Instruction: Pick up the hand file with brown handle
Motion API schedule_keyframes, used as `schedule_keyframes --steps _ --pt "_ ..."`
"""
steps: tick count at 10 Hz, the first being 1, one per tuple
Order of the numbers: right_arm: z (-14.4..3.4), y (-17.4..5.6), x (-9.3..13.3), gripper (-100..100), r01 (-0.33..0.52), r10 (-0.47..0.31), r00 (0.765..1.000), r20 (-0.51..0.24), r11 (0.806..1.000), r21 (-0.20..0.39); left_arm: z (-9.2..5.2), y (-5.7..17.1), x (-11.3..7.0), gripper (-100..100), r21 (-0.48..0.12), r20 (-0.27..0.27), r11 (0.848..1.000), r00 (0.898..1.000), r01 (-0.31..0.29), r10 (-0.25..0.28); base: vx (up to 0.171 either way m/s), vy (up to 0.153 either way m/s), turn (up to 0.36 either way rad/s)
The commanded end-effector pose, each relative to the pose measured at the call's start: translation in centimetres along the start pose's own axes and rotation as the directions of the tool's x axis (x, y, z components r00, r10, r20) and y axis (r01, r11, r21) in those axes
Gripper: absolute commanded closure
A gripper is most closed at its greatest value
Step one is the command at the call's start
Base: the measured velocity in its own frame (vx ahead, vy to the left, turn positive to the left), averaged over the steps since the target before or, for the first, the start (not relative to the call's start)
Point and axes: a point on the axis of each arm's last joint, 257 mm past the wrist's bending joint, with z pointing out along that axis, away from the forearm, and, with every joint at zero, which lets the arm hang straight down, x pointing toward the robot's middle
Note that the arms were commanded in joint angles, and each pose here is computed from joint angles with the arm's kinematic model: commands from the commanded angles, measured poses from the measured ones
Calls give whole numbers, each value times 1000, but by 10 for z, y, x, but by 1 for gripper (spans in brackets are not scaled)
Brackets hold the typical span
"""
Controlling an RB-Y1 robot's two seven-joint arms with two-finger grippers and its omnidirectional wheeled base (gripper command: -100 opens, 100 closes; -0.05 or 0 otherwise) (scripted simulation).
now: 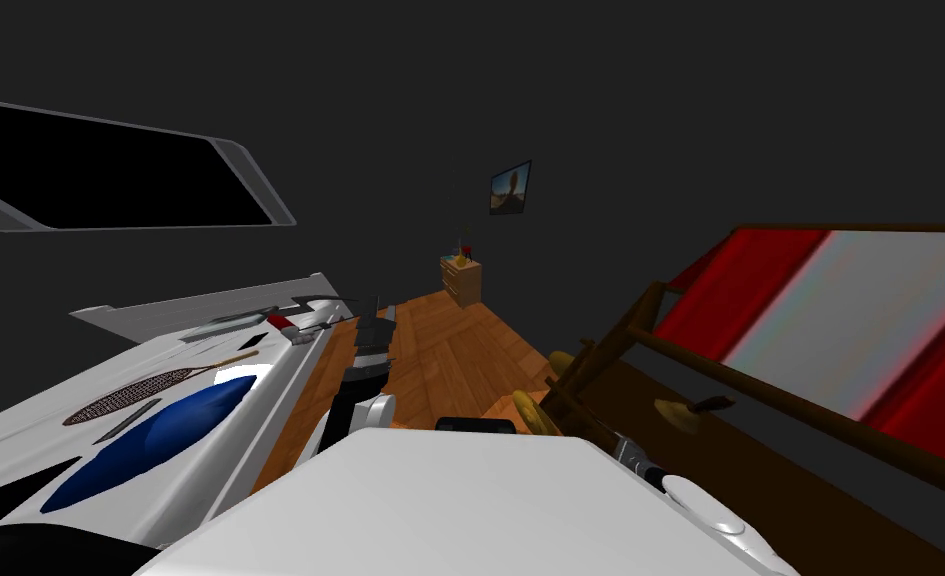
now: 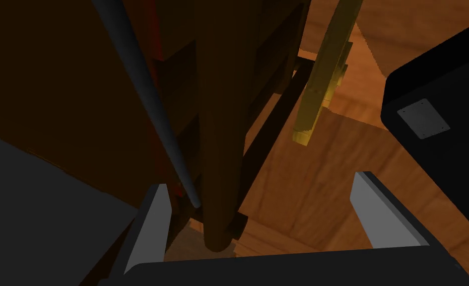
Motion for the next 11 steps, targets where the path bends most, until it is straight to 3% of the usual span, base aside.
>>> schedule_keyframes --steps 1,3,5,6,7,8,9,11 --pt "-6 -3 34 -100 48 -48 997 -62 999 -5 0 0 0 0 0 0 1000 1000 0 0 103 -22 63" --pt "-13 -5 64 -100 99 -101 988 -119 995 -22 0 0 0 0 0 0 1000 1000 0 0 101 -34 56" --pt "-13 -5 64 -100 99 -101 988 -119 995 -22 0 0 0 0 0 0 1000 1000 0 0 41 -23 4" --pt "-19 -7 83 -100 129 -133 979 -153 991 -34 0 0 0 0 0 0 1000 1000 0 0 37 -28 39" --pt "-17 -7 75 -100 112 -114 984 -137 993 -27 0 0 0 0 0 0 1000 1000 0 0 24 -20 12" --pt "-17 -7 77 0 117 -120 983 -139 993 -29 0 0 0 0 0 0 1000 1000 0 0 0 0 0" --pt "-13 6 72 -100 112 -115 983 -142 993 -29 0 0 0 0 0 0 1000 1000 0 0 19 -58 39" --pt "-13 6 72 -100 114 -117 983 -142 993 -29 0 0 0 0 0 0 1000 1000 0 0 12 -48 15"
